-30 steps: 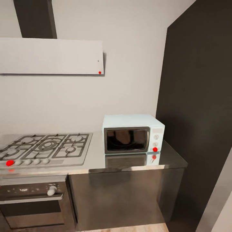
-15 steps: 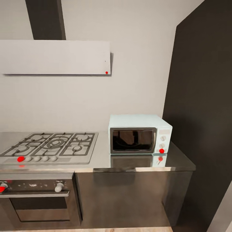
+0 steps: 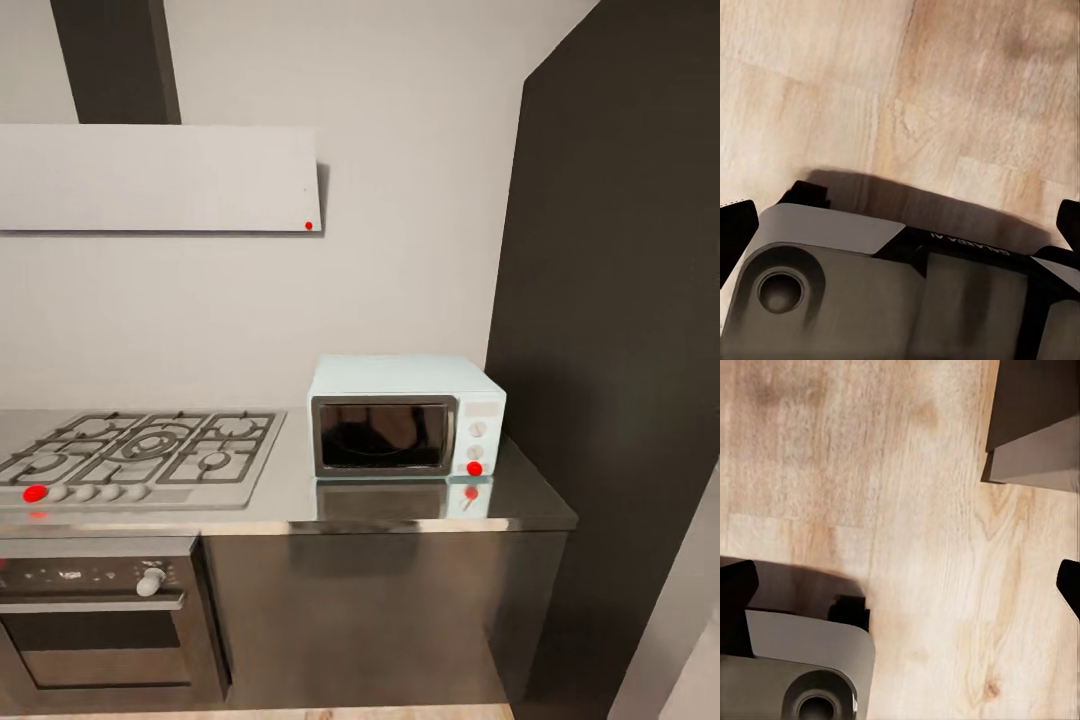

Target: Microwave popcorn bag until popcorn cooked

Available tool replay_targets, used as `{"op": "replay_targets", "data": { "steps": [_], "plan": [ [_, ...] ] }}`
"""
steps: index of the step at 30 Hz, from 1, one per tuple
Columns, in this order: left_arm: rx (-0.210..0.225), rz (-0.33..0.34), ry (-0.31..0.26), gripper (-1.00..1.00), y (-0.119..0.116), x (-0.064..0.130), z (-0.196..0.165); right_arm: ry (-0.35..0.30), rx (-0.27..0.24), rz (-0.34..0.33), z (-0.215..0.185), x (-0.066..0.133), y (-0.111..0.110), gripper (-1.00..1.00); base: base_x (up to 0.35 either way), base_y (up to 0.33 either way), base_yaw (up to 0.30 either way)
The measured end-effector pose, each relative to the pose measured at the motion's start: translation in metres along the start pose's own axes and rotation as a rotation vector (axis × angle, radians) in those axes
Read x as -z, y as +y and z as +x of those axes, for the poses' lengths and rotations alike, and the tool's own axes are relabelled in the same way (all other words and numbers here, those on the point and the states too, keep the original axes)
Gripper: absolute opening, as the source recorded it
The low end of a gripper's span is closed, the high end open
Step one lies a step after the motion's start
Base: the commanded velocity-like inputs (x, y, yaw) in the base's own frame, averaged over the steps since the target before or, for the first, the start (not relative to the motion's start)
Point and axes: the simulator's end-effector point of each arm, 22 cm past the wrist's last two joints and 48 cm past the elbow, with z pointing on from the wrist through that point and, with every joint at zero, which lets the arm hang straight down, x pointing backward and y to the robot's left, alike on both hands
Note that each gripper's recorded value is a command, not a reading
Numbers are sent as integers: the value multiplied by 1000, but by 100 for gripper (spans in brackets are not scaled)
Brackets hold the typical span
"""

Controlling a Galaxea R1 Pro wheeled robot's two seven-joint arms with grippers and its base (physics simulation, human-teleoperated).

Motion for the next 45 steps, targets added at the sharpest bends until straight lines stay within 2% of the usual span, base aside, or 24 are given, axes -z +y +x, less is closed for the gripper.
{"op": "replay_targets", "data": {
  "steps": [7, 16, 18, 20, 21, 24, 27, 29, 30, 31, 32, 34, 36, 41, 43, 45],
  "plan": [
    [0, -1, -1, 100, 0, 0, 0, 0, 0, -1, 0, 0, 0, 100, 0, -268, 0],
    [2, -3, -5, 100, 2, 0, -2, -6, 12, -19, -5, 0, 15, 100, 0, -31, 0],
    [1, -2, -4, 100, 2, 0, -2, -90, 16, -16, -46, 3, 18, 100, 0, 0, 0],
    [0, -2, -4, 100, 2, 0, -1, -201, 18, -5, -105, 15, 25, 100, 0, 0, 0],
    [0, -2, -4, 100, 2, 0, -1, -227, 17, -4, -123, 21, 30, 100, 0, 0, 0],
    [0, -2, -4, 100, 1, 0, -1, -280, -8, 3, -188, 51, 48, 100, 0, 0, 0],
    [-1, -2, -4, 100, 1, 0, -2, -358, -47, 35, -250, 97, 34, 100, 0, 0, 0],
    [-2, -1, -5, 100, 1, 0, -2, -426, -50, 56, -282, 127, 24, 100, 0, 0, 0],
    [-2, -1, -5, 100, 1, 0, -2, -485, -51, 76, -308, 156, 15, 100, 0, 0, 0],
    [-3, -2, -5, 100, 1, 0, -2, -544, -79, 112, -335, 202, -2, 100, 0, 0, 0],
    [-3, -2, -5, 100, 2, 0, -2, -673, -112, 164, -367, 267, -26, 100, 0, 0, 0],
    [-4, -1, -5, 100, 1, 0, -2, -652, -153, 179, -363, 292, -36, 100, 0, 0, 0],
    [-4, -1, -5, 100, 1, 0, -2, -640, -167, 181, -361, 299, -39, 100, 0, 0, 0],
    [-6, -1, -5, 100, 1, 0, -2, -758, -184, 196, -400, 353, -49, 100, 0, 0, 0],
    [-8, -1, -5, 100, 1, 0, -2, -859, -185, 152, -420, 371, -31, 100, 0, 0, 0],
    [-9, -1, -5, 100, 1, 0, -2, -1027, -174, 134, -445, 400, -18, 100, 0, 0, 0]
  ]
}}
